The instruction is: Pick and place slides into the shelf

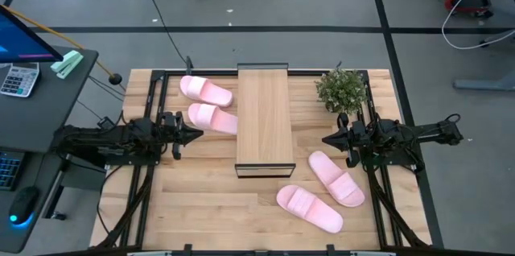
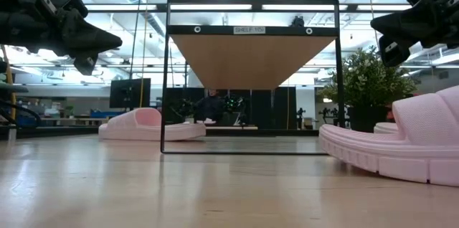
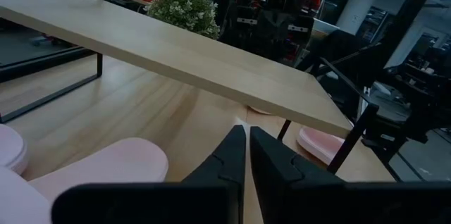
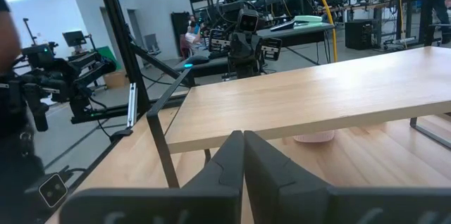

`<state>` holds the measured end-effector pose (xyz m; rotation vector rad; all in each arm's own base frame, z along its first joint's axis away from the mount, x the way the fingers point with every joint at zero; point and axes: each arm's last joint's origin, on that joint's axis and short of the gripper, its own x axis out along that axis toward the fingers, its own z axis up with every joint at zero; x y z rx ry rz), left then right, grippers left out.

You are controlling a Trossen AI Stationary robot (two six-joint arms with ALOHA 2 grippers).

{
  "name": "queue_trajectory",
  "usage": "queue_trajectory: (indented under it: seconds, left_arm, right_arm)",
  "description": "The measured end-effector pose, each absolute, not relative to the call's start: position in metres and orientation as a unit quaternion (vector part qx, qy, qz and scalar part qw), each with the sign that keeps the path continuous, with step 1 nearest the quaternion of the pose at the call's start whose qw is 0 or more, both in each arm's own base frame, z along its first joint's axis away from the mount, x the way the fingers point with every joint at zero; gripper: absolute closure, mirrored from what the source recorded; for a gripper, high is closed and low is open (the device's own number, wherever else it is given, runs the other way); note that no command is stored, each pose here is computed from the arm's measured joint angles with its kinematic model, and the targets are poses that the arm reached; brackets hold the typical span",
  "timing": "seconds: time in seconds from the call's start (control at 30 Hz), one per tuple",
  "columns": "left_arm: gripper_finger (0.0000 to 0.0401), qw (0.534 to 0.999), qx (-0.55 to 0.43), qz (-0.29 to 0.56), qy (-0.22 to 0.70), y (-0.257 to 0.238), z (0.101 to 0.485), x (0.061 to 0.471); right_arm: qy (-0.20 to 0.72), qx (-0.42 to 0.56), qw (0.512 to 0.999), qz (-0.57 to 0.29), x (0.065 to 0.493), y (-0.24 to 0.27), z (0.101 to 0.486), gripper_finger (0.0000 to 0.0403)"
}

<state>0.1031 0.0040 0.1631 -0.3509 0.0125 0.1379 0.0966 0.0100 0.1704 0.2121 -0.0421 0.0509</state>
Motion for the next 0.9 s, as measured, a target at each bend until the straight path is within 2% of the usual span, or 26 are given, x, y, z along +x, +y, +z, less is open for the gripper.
queue_trajectory:
  seconds: [0.3, 0.63, 0.9]
  left_arm:
    - [0.0362, 0.982, -0.174, 0.068, 0.006, 0.004, 0.1633, 0.1031]
    - [0.0373, 0.982, -0.174, 0.068, 0.006, 0.004, 0.1633, 0.1031]
    - [0.0362, 0.982, -0.174, 0.068, 0.006, 0.004, 0.1631, 0.1031]
  right_arm:
    - [-0.021, 0.106, 0.994, 0.025, 0.0966, 0.01, 0.1704, 0.0385]
    - [-0.021, 0.106, 0.994, 0.025, 0.0966, 0.0099, 0.1704, 0.0385]
    - [-0.021, 0.106, 0.994, 0.025, 0.0966, 0.01, 0.1704, 0.0385]
